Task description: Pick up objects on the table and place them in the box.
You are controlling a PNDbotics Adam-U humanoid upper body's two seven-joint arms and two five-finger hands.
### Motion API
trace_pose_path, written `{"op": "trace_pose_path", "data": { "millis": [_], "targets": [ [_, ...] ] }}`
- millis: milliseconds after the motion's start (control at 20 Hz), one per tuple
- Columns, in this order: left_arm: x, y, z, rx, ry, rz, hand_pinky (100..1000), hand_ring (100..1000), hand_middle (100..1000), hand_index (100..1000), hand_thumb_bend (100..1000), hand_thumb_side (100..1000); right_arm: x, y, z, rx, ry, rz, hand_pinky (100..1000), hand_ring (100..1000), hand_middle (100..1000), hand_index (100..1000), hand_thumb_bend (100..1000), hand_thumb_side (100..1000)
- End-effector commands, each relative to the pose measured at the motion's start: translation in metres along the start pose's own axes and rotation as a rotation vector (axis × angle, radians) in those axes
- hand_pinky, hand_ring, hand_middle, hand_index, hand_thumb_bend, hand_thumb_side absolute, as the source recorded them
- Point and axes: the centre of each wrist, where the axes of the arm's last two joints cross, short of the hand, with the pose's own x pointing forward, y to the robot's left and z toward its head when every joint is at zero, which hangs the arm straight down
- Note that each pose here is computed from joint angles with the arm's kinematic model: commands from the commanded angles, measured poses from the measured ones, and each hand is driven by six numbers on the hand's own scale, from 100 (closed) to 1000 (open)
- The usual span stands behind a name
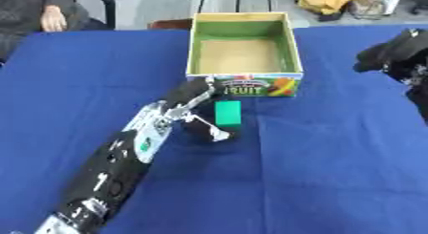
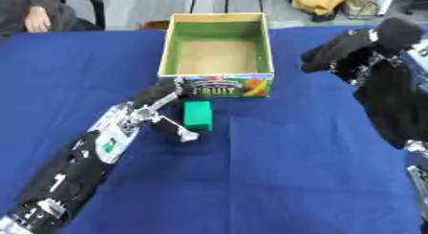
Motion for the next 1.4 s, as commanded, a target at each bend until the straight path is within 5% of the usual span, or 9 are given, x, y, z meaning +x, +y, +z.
{"op": "trace_pose_path", "data": {
  "millis": [50, 550, 1200, 1300, 1350, 1400],
  "targets": [
    [0.001, 0.044, 0.001, 0.065, -0.02, -0.024, 278, 328, 162, 351, 154, 131, 0.009, -0.001, -0.004, 0.02, -0.025, 0.016, 716, 711, 551, 602, 100, 881],
    [-0.019, 0.11, 0.015, 0.196, 0.088, -0.008, 295, 344, 179, 365, 100, 123, 0.013, 0.0, -0.01, 0.048, -0.066, 0.016, 725, 710, 552, 602, 100, 903],
    [-0.072, 0.152, 0.055, 0.4, 0.363, -0.082, 397, 438, 294, 472, 130, 187, 0.018, 0.006, -0.024, 0.13, -0.113, 0.013, 720, 711, 548, 599, 100, 885],
    [-0.08, 0.16, 0.066, 0.449, 0.417, -0.105, 464, 493, 364, 537, 274, 245, 0.019, 0.006, -0.025, 0.135, -0.113, 0.017, 720, 711, 547, 598, 100, 889],
    [-0.082, 0.163, 0.071, 0.468, 0.438, -0.118, 562, 580, 464, 639, 577, 372, 0.019, 0.006, -0.026, 0.138, -0.112, 0.02, 720, 711, 547, 598, 100, 891],
    [-0.085, 0.165, 0.075, 0.485, 0.459, -0.135, 583, 599, 483, 663, 635, 397, 0.019, 0.006, -0.026, 0.139, -0.111, 0.022, 720, 711, 547, 598, 100, 892]
  ]
}}
